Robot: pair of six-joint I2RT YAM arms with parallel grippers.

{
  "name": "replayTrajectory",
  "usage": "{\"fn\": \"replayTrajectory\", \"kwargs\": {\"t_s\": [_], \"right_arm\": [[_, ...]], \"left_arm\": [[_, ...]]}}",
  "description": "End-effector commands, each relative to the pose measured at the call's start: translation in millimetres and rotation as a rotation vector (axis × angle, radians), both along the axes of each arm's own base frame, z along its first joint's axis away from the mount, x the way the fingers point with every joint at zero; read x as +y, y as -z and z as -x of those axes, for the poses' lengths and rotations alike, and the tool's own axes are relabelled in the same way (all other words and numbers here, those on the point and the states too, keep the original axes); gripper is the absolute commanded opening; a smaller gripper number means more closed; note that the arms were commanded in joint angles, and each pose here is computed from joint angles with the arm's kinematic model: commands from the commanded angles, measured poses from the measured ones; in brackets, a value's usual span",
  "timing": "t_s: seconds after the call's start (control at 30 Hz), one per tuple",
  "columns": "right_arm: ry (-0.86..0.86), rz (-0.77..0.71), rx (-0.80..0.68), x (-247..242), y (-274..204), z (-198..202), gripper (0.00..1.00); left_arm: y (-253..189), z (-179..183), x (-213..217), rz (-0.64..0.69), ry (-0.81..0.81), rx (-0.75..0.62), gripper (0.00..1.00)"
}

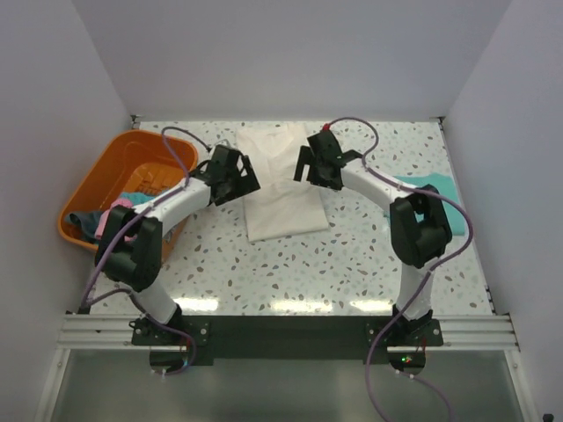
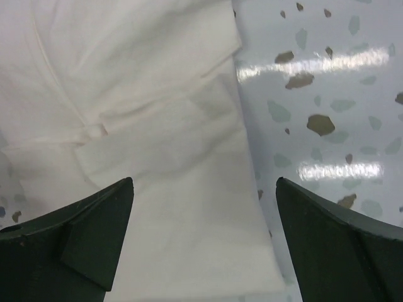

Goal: Fold and stack the t-shirts
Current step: Fold the tshirt

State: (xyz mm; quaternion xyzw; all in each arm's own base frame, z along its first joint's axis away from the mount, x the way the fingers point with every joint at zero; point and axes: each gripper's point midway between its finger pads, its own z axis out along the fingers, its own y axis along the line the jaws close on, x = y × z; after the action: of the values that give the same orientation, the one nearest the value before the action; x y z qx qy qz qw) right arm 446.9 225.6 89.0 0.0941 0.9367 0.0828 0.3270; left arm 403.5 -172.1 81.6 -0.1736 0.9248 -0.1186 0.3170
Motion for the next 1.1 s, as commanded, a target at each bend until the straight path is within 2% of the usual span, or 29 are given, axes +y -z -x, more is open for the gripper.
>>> {"fn": "replayTrajectory", "kwargs": {"t_s": [0.0,0.03,0.1,0.13,0.17,0.3,0.43,0.5,0.6,0.63,0.67,0.7,0.77,0.9,1.0,1.07], "right_arm": [[0.01,-0.047,-0.008,-11.3,-18.7,28.5,0.99],[-0.002,-0.082,-0.04,-9.8,-31.4,33.2,0.99],[-0.003,-0.088,0.004,-17.2,-15.0,56.1,0.98],[-0.015,-0.118,-0.005,-15.9,-22.4,64.2,0.99],[-0.011,-0.116,0.034,-22.7,-6.7,80.9,0.99],[-0.012,-0.141,0.036,-30.4,5.3,103.1,0.99],[-0.024,-0.124,0.066,-35.0,18.1,112.9,0.97],[-0.024,-0.132,0.077,-33.8,23.8,113.9,0.93],[-0.012,-0.144,0.091,-33.4,31.1,115.3,0.84],[-0.012,-0.147,0.091,-32.5,34.1,114.2,0.82],[-0.012,-0.149,0.097,-32.7,37.5,115.2,0.76],[-0.011,-0.151,0.108,-32.4,41.4,115.9,0.74],[-0.005,-0.156,0.123,-33.4,46.3,118.0,0.67],[-0.007,-0.171,0.131,-31.6,52.4,118.8,0.6],[-0.003,-0.163,0.142,-33.9,58.3,120.8,0.57],[0.0,-0.154,0.156,-35.6,64.6,122.7,0.56]], "left_arm": [[-19.9,19.2,2.7,0.046,0.039,-0.055,1.0],[-25.8,28.0,-0.3,0.075,0.058,-0.061,1.0],[-9.7,51.0,-3.3,0.109,0.09,-0.025,1.0],[-16.0,57.6,-9.3,0.132,0.108,-0.048,1.0],[-12.0,65.8,-9.8,0.134,0.112,-0.039,1.0],[16.2,103.9,-12.4,0.136,0.128,0.022,1.0],[26.9,114.0,-15.8,0.172,0.133,0.037,1.0],[30.0,117.9,-20.2,0.195,0.153,0.039,0.97],[34.9,119.6,-24.3,0.212,0.162,0.046,0.83],[38.6,120.5,-25.7,0.214,0.165,0.056,0.73],[39.5,120.8,-27.4,0.217,0.171,0.056,0.67],[43.7,124.2,-30.0,0.219,0.181,0.068,0.61],[45.4,125.9,-36.0,0.231,0.192,0.069,0.56],[57.4,127.0,-37.5,0.208,0.184,0.098,0.45],[66.9,129.0,-34.4,0.185,0.176,0.127,0.31],[70.5,129.5,-34.0,0.18,0.179,0.131,0.27]]}}
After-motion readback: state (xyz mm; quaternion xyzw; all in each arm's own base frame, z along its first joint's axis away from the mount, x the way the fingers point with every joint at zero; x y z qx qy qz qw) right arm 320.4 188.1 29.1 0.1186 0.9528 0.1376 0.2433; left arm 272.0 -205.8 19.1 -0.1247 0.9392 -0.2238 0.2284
